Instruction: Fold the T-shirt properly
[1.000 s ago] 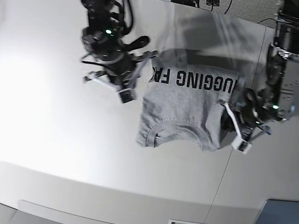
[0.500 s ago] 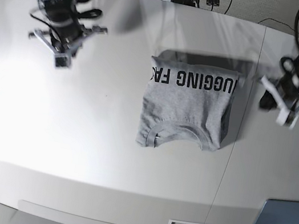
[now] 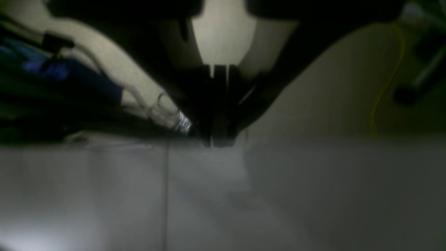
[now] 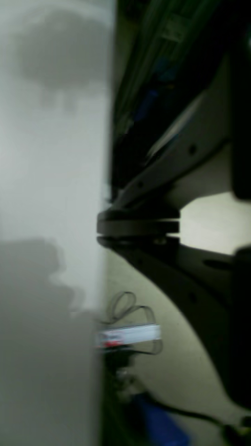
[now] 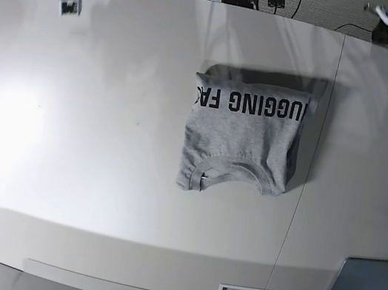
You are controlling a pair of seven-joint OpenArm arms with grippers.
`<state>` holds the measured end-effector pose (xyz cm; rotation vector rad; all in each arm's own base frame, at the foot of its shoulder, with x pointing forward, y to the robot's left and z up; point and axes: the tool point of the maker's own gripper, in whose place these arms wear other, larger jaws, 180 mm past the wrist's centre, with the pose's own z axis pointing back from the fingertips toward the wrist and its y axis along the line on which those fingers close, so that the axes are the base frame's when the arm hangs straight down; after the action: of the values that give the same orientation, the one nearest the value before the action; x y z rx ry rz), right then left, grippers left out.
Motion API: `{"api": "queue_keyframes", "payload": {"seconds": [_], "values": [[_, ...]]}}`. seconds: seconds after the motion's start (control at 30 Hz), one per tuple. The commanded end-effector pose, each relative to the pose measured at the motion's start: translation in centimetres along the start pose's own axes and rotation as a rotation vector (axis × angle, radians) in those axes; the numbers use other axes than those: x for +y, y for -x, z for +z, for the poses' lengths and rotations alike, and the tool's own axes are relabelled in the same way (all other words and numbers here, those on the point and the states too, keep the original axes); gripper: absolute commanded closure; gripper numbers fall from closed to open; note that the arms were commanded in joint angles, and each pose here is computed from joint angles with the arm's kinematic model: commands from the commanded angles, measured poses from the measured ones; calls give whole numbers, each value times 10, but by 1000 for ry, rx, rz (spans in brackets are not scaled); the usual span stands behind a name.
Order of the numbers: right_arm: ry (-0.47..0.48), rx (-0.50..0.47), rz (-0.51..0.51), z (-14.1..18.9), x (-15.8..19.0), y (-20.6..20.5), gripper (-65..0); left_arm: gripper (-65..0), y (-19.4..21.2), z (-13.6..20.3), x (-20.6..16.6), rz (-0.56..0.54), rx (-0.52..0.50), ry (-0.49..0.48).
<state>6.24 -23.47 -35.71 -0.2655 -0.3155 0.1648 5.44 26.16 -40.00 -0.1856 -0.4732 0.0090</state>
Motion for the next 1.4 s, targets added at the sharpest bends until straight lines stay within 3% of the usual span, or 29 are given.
{"api": "queue_keyframes", "payload": {"seconds": [0.0,0.27,0.43,0.6,0.9,1.07,1.17,1.37], "values": [[5,8,17,6,-1,6,0,0,13,6,-8,-11,23,23],[-51,276,60,21,10,104,0,0,117,17,-42,85,221,171],[-70,399,33,0,13,167,0,0,174,7,-21,251,319,126],[-73,570,-20,-27,15,230,0,0,219,-9,6,271,404,44],[-104,772,-166,-91,38,301,0,-23,236,-65,11,343,429,33],[-130,810,-241,-119,58,314,0,-31,220,-99,-5,239,441,101],[-160,773,-269,-136,69,307,0,-31,212,-118,-28,132,455,182],[-264,694,-290,-159,90,280,0,-31,221,-143,-51,-66,542,170]]}}
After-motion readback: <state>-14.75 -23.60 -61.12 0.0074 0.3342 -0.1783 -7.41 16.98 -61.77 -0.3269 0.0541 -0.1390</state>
